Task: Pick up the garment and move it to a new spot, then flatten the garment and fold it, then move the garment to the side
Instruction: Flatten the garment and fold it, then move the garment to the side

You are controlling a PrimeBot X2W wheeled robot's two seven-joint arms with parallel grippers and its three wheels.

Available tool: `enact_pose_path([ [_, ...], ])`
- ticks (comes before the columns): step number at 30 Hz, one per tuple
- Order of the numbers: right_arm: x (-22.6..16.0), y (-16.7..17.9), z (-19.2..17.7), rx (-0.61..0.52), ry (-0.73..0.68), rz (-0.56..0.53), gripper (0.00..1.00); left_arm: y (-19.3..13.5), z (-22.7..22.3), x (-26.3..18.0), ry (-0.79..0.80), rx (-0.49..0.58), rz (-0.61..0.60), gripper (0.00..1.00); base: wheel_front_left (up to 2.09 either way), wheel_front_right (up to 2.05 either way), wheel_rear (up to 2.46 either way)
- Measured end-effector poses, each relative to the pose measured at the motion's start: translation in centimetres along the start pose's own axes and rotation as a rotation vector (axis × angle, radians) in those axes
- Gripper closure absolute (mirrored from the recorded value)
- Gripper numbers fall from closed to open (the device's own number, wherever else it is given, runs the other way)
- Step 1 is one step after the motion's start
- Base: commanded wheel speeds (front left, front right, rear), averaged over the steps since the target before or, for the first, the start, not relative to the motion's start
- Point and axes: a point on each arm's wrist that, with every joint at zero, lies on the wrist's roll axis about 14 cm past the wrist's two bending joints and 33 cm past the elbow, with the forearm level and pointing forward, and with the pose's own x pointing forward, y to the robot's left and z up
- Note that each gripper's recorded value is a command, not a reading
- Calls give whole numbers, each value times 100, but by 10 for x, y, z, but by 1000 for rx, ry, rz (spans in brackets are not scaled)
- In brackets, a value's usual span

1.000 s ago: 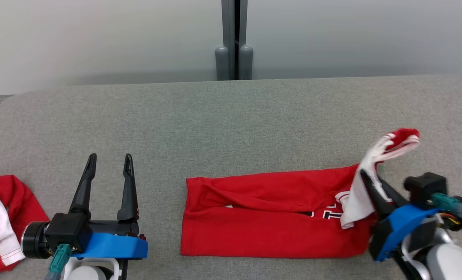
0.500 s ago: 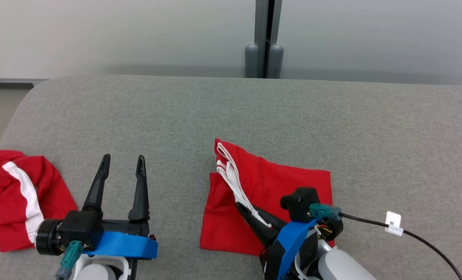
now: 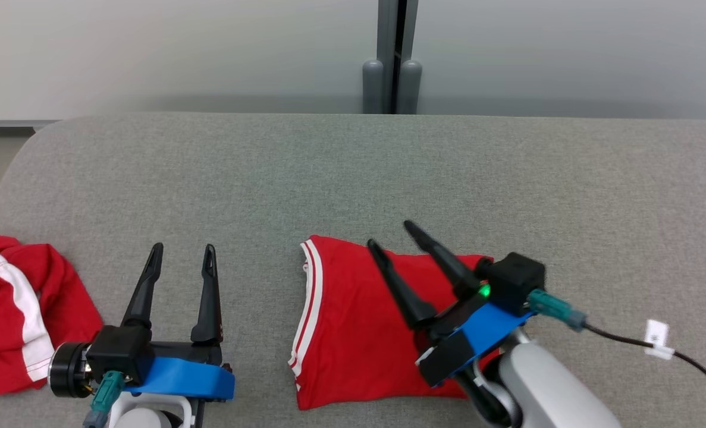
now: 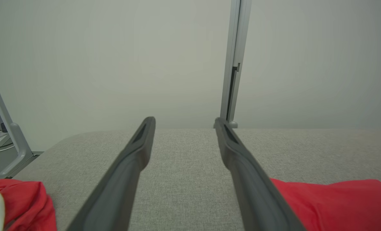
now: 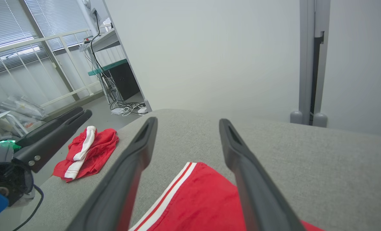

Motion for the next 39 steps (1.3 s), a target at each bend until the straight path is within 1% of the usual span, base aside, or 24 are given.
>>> enact_pose_path([
  [1, 0, 0, 0, 0, 0, 0, 0, 0, 0, 0, 0, 0, 0, 0, 0, 0, 0],
  [2, -2, -11, 10, -26, -30, -27, 0, -1, -2, 0, 5, 2, -3, 0, 0, 0, 0],
  [5, -22, -55, 31, -94, -80, -149, 0, -1, -2, 1, 7, 13, -7, 0, 0, 0, 0],
  [7, -43, -81, 40, -136, -91, -237, 0, -2, -2, 1, 7, 16, -12, 0, 0, 0, 0],
  [10, -76, -112, 50, -186, -95, -359, 0, -2, -5, -2, 17, 18, -11, 0, 0, 0, 0],
  [14, -121, -136, 58, -238, -78, -490, 0, -1, -8, -8, 34, 19, -13, 0, 0, 0, 0],
  [18, -149, -135, 64, -255, -68, -553, 0, -1, -14, -18, 65, 24, -16, 0, 0, 0, 0],
  [25, -177, -120, 65, -241, -53, -594, 0, -1, -13, -34, 76, 26, -23, 0, 0, 0, 0],
  [32, -192, -114, 61, -220, -36, -622, 0, 4, -14, -42, 99, 34, -19, 0, 0, 0, 0],
  [39, -196, -112, 60, -211, -33, -631, 0, 3, -16, -46, 119, 32, -23, 0, 0, 0, 0],
])
